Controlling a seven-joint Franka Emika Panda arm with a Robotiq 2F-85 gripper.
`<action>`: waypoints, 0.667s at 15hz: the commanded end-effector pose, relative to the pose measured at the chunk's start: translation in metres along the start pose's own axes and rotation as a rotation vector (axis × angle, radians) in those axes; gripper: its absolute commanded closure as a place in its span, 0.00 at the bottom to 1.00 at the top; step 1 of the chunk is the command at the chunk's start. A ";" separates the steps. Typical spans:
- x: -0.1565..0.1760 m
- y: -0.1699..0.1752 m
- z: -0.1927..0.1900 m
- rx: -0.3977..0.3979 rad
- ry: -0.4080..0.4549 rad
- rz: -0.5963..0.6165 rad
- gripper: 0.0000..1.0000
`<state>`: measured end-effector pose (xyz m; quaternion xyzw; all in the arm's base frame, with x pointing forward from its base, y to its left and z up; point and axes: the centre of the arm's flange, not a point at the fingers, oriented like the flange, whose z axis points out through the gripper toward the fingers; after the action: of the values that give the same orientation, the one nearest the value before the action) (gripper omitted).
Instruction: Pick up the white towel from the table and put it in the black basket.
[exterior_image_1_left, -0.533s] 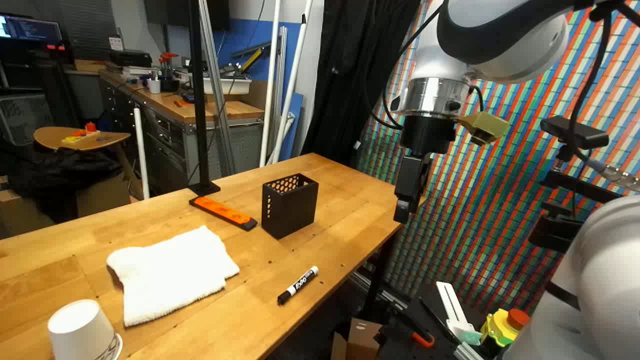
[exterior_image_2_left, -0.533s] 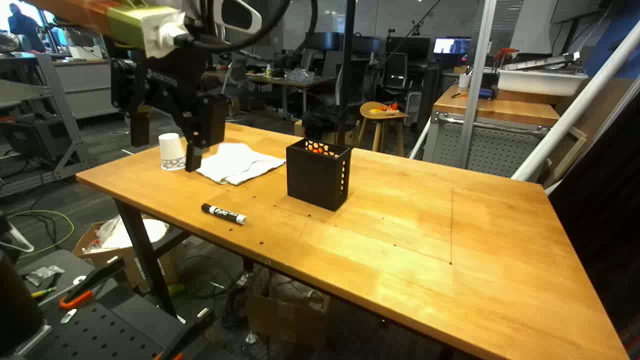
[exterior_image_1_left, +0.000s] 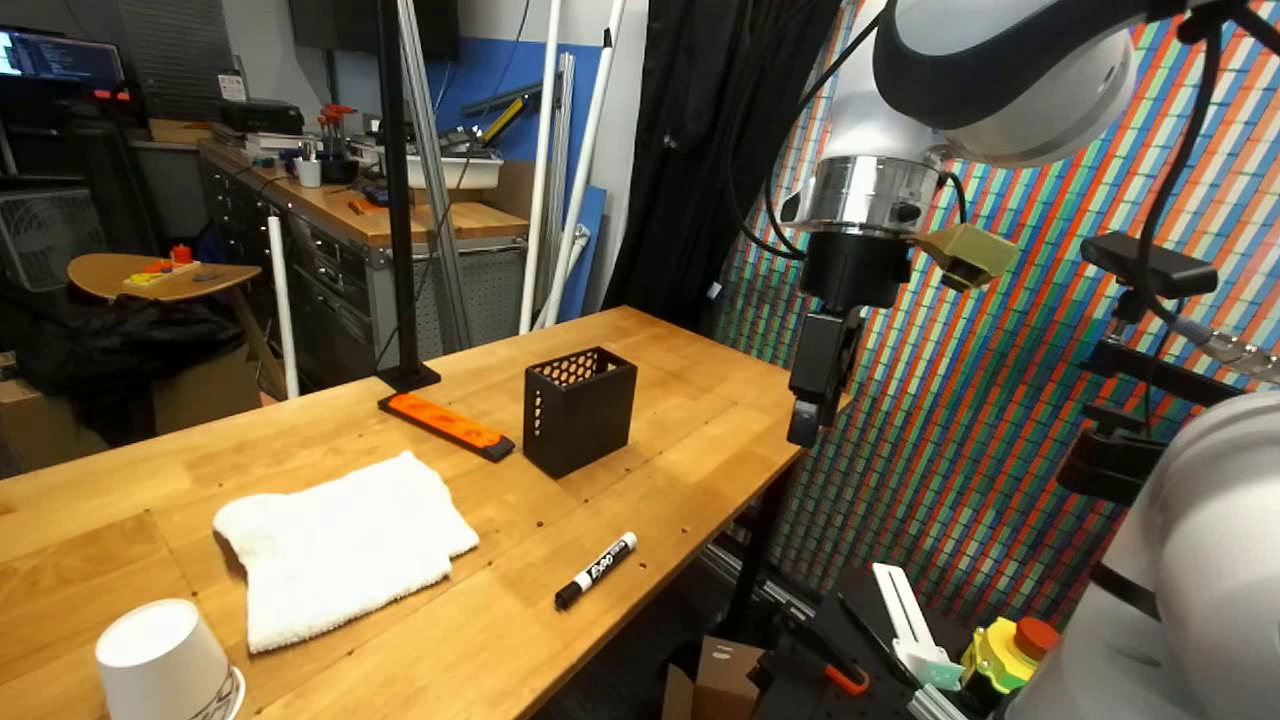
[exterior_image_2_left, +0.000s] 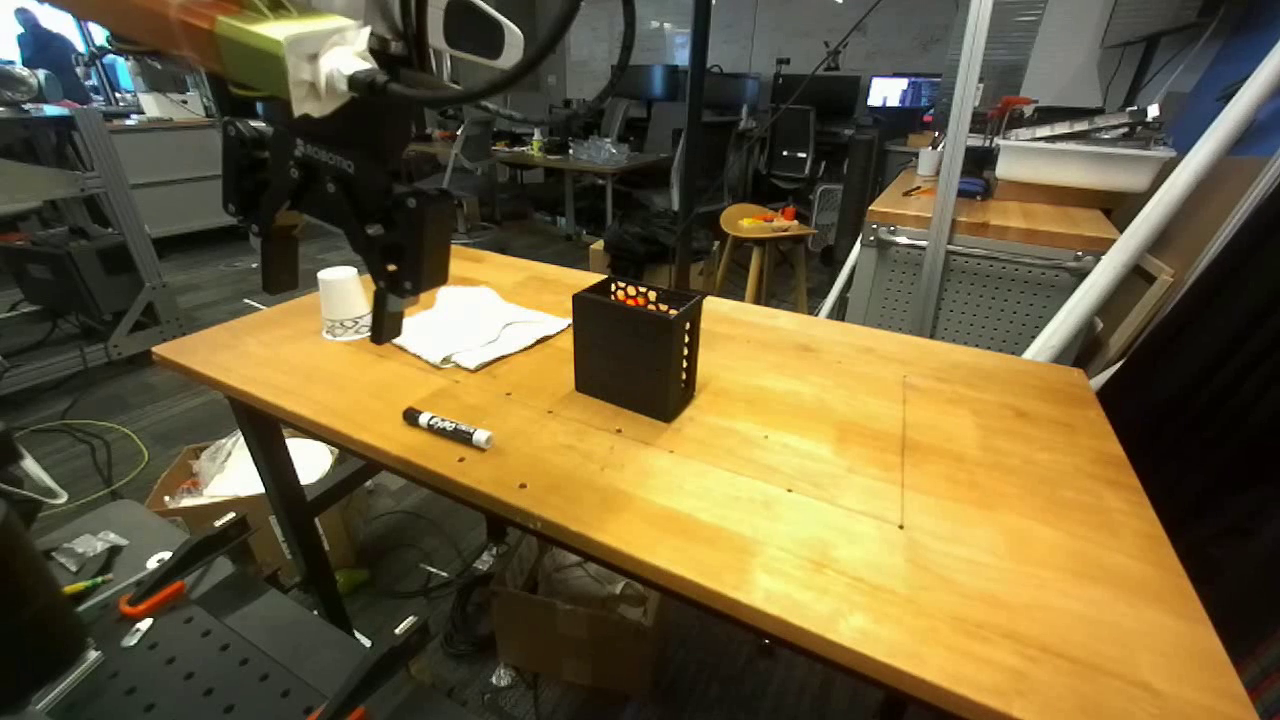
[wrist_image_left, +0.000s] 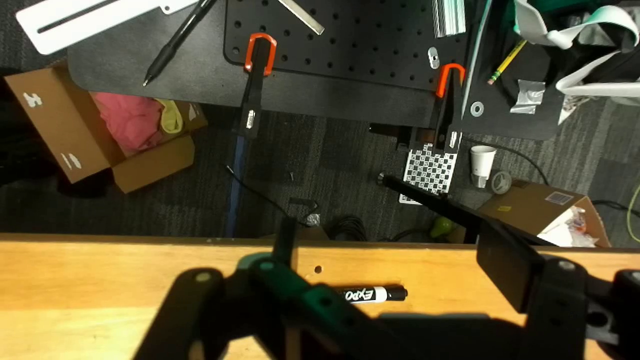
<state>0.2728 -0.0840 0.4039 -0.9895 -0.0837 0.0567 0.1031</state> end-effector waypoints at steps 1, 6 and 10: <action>0.000 0.000 0.000 0.000 0.000 0.000 0.07; 0.003 -0.002 0.000 -0.002 0.001 0.001 0.02; 0.021 -0.020 -0.001 -0.028 -0.006 -0.028 0.00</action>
<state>0.2770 -0.0789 0.4045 -0.9893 -0.0899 0.0607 0.0974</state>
